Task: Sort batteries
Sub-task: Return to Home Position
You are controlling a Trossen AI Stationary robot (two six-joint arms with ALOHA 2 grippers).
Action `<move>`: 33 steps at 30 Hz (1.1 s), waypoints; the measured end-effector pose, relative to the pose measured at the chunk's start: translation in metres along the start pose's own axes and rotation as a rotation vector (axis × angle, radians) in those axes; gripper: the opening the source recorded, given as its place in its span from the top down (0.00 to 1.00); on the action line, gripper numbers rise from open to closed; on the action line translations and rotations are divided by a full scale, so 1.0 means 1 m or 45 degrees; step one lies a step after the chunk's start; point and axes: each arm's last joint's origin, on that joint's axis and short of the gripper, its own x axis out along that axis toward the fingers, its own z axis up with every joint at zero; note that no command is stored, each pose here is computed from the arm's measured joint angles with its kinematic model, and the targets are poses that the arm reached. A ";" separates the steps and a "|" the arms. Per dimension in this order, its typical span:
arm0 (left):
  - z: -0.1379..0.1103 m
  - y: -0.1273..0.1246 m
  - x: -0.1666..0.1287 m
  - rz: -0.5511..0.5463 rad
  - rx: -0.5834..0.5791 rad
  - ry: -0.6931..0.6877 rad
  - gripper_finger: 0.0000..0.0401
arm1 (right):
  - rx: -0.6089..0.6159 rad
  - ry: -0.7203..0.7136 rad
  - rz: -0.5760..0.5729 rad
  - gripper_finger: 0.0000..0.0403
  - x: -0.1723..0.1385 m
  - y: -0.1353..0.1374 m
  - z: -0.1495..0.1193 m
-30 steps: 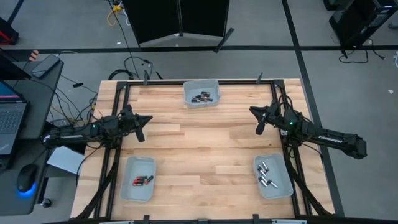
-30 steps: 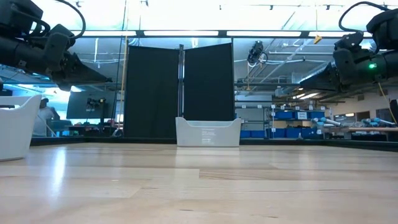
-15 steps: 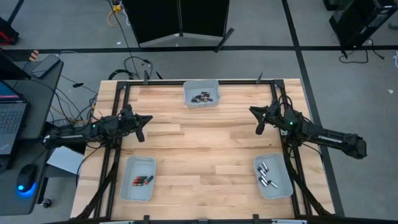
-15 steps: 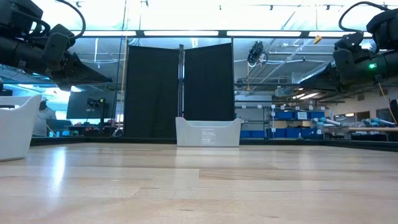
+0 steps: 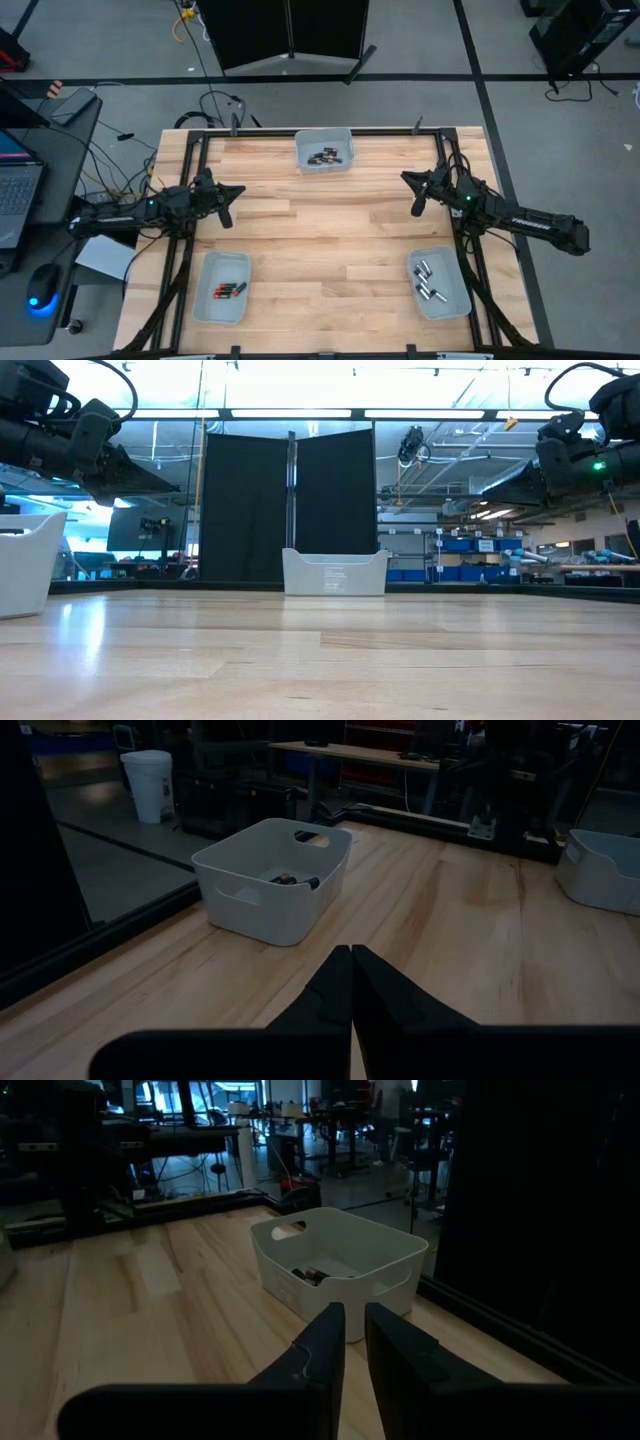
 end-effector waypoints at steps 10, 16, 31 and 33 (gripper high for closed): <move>0.000 0.000 0.000 0.000 0.000 0.000 0.98 | 0.000 0.000 0.000 0.86 0.000 0.000 0.000; 0.000 0.000 0.000 0.000 0.001 0.000 0.98 | 0.000 0.000 0.000 0.87 0.000 0.000 0.000; 0.000 0.000 0.000 0.000 0.000 0.000 0.98 | 0.000 0.000 0.000 0.87 0.000 0.000 0.000; 0.000 0.000 0.000 0.000 0.000 0.000 0.98 | 0.000 0.000 0.000 0.86 0.000 0.000 0.000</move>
